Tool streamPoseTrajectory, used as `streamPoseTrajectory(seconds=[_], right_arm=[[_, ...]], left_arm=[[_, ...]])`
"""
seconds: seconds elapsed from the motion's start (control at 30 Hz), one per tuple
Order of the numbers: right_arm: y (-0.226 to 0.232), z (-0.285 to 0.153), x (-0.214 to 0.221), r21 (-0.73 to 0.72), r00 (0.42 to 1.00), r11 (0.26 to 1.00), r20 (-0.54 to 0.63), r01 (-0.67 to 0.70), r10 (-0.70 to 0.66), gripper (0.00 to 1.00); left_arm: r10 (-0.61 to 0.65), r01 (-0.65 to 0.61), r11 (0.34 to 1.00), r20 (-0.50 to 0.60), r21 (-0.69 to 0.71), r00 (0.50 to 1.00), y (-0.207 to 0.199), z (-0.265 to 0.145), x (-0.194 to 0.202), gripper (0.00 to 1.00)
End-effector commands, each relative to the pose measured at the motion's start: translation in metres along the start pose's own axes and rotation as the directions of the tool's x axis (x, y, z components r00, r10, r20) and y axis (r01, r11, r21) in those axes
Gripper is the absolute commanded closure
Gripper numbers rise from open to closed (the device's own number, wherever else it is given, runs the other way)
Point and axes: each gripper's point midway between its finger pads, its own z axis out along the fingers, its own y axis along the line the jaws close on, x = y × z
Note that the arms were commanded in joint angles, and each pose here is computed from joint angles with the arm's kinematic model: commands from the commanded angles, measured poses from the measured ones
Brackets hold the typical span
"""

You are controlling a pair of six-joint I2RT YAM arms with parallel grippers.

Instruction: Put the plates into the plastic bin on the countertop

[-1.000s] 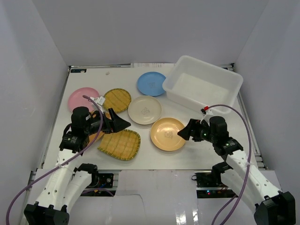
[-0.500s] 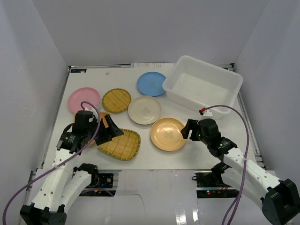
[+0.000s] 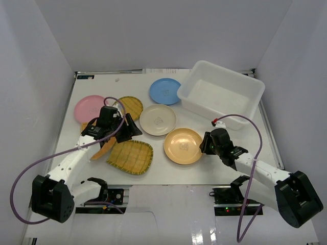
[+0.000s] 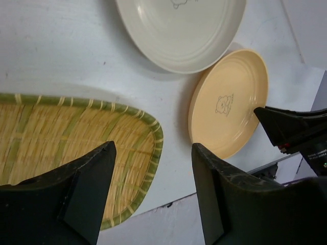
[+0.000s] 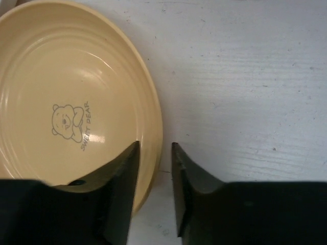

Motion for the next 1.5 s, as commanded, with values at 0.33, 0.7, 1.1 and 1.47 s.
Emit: streamPoseTrajectory(seconds=[0.33, 0.7, 1.1, 1.47], right_arm=[[0.017, -0.046, -0.058, -0.055, 0.978, 0.998, 0.206, 0.001, 0.01, 0.92], [0.033, -0.146, -0.236, 0.056, 0.778, 0.997, 0.628, -0.061, 0.012, 0.92], [-0.105, -0.057, -0.319, 0.343, 0.815, 0.895, 0.579, -0.283, 0.036, 0.92], [-0.12, -0.024, -0.282, 0.373, 0.868, 0.883, 0.492, -0.284, 0.071, 0.36]], left_arm=[[0.074, -0.055, 0.987, 0.124, -0.15, 0.989, 0.009, 0.071, -0.048, 0.27], [0.038, -0.026, 0.995, 0.123, -0.101, 0.992, 0.001, 0.111, -0.056, 0.28], [0.08, -0.055, 0.982, 0.131, -0.183, 0.988, 0.007, 0.143, -0.053, 0.42], [0.122, -0.097, 0.981, 0.144, -0.166, 0.982, -0.006, 0.132, -0.051, 1.0]])
